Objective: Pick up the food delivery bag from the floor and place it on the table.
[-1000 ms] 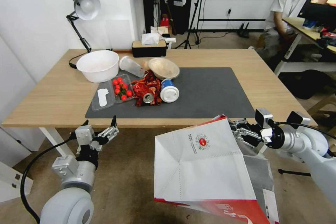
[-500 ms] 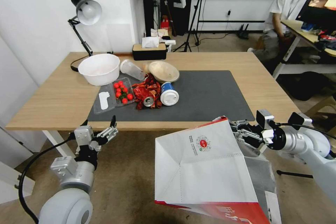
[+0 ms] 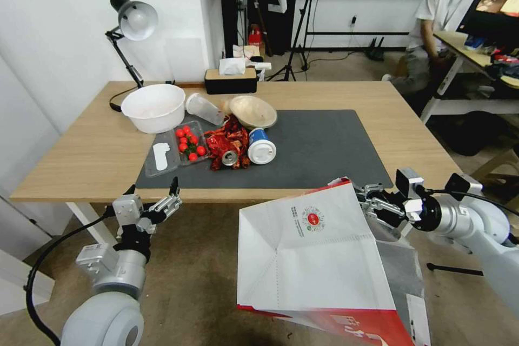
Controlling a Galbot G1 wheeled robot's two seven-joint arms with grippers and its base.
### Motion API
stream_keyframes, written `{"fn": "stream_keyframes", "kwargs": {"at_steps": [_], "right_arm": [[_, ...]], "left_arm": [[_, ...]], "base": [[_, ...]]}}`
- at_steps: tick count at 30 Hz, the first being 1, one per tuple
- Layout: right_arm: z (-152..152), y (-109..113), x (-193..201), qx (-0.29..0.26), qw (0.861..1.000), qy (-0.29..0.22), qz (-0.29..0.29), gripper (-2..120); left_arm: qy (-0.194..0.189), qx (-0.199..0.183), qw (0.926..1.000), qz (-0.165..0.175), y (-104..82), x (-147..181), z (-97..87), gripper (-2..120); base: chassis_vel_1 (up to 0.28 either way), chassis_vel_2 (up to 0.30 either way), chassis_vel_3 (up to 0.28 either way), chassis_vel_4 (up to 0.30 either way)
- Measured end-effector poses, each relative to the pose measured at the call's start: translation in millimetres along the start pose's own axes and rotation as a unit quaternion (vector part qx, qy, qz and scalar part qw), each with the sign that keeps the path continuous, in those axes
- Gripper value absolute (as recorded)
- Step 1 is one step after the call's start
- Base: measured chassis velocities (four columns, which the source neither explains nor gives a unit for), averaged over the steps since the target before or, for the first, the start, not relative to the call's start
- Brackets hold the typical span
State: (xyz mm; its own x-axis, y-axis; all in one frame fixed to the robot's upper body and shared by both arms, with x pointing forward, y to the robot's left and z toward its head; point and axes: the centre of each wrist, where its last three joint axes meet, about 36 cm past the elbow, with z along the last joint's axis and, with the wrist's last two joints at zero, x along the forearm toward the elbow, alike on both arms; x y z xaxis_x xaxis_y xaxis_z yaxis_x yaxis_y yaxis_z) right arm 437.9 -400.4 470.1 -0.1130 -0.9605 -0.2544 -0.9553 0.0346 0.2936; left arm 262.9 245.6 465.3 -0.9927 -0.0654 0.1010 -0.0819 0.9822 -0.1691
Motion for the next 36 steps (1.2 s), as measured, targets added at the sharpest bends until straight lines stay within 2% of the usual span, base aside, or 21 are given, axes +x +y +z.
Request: {"fn": "stream_keyframes", "kwargs": {"at_steps": [7,10,11,14,16,17,18,19,20,22,23,26,27,29,30,32,33,34,36], "right_arm": [[-33,9,-6,0.028,0.998,-0.052,0.030,0],[-58,22,-15,0.042,0.993,-0.097,0.057,0],[-58,22,-15,0.042,0.993,-0.097,0.057,0],[-79,32,-21,0.056,0.987,-0.120,0.095,0],[-83,33,-22,0.059,0.985,-0.123,0.103,0],[-92,37,-24,0.068,0.981,-0.128,0.128,0],[-104,40,-27,0.081,0.972,-0.138,0.173,0],[-104,40,-27,0.081,0.972,-0.138,0.173,0],[-110,42,-31,0.087,0.964,-0.145,0.207,0],[-128,47,-48,0.097,0.928,-0.180,0.313,0],[-128,47,-48,0.097,0.928,-0.180,0.313,0],[-143,47,-62,0.096,0.891,-0.205,0.393,0],[-143,47,-62,0.096,0.891,-0.205,0.393,0],[-152,45,-67,0.092,0.868,-0.217,0.438,0],[-152,45,-67,0.092,0.868,-0.217,0.438,0],[-157,44,-69,0.080,0.850,-0.220,0.471,0],[-157,44,-69,0.080,0.850,-0.220,0.471,0],[-158,43,-69,0.067,0.841,-0.220,0.490,0],[-158,42,-68,0.061,0.837,-0.219,0.498,0]], "left_arm": [[0.000,-0.001,1.0000,-0.002,0.0,1,0.9,100],[-0.001,-0.001,1.0000,-0.003,-0.1,1,0.7,100],[-0.001,-0.001,1.0000,-0.003,-0.1,1,0.7,100],[-0.001,0.000,1.0000,-0.002,-0.5,1,0.9,100],[-0.001,0.000,1.0000,-0.002,-0.6,1,1.0,100],[-0.001,0.000,1.0000,-0.003,-0.8,1,1.2,100],[-0.001,0.000,1.0000,-0.003,-0.9,1,1.7,100],[-0.001,0.000,1.0000,-0.003,-0.9,1,1.7,100],[-0.001,0.000,1.0000,-0.003,-0.9,1,1.8,100],[-0.001,-0.001,1.0000,-0.004,-0.3,2,2.0,100],[-0.001,-0.001,1.0000,-0.004,-0.3,2,2.0,100],[-0.002,-0.001,1.0000,-0.004,0.4,2,2.2,100],[-0.002,-0.001,1.0000,-0.004,0.4,2,2.2,100],[-0.002,-0.002,1.0000,-0.005,0.4,2,2.5,100],[-0.002,-0.002,1.0000,-0.005,0.4,2,2.5,100],[-0.002,-0.003,1.0000,-0.005,-0.1,2,3.0,100],[-0.002,-0.003,1.0000,-0.005,-0.1,2,3.0,100],[-0.001,-0.004,1.0000,-0.005,-0.2,3,3.7,100],[0.000,-0.004,1.0000,-0.005,-0.3,3,4.2,100]], "base": [[0.000,0.000,0.000,0.000],[0.000,0.000,0.000,0.000],[0.000,0.000,0.000,0.000],[0.000,0.000,0.000,0.000],[0.000,0.000,0.000,0.000],[0.000,0.000,0.000,0.000],[0.000,0.000,0.000,0.000],[0.000,0.000,0.000,0.000],[0.000,0.000,0.000,0.000],[0.000,0.000,0.000,0.000],[0.000,0.000,0.000,0.000],[0.000,0.000,0.000,0.000],[0.000,0.000,0.000,0.000],[0.000,0.000,0.000,0.000],[0.000,0.000,0.000,0.000],[0.000,0.000,0.000,0.000],[0.000,0.000,0.000,0.000],[0.000,0.000,0.000,0.000],[0.000,0.000,0.000,0.000]]}}
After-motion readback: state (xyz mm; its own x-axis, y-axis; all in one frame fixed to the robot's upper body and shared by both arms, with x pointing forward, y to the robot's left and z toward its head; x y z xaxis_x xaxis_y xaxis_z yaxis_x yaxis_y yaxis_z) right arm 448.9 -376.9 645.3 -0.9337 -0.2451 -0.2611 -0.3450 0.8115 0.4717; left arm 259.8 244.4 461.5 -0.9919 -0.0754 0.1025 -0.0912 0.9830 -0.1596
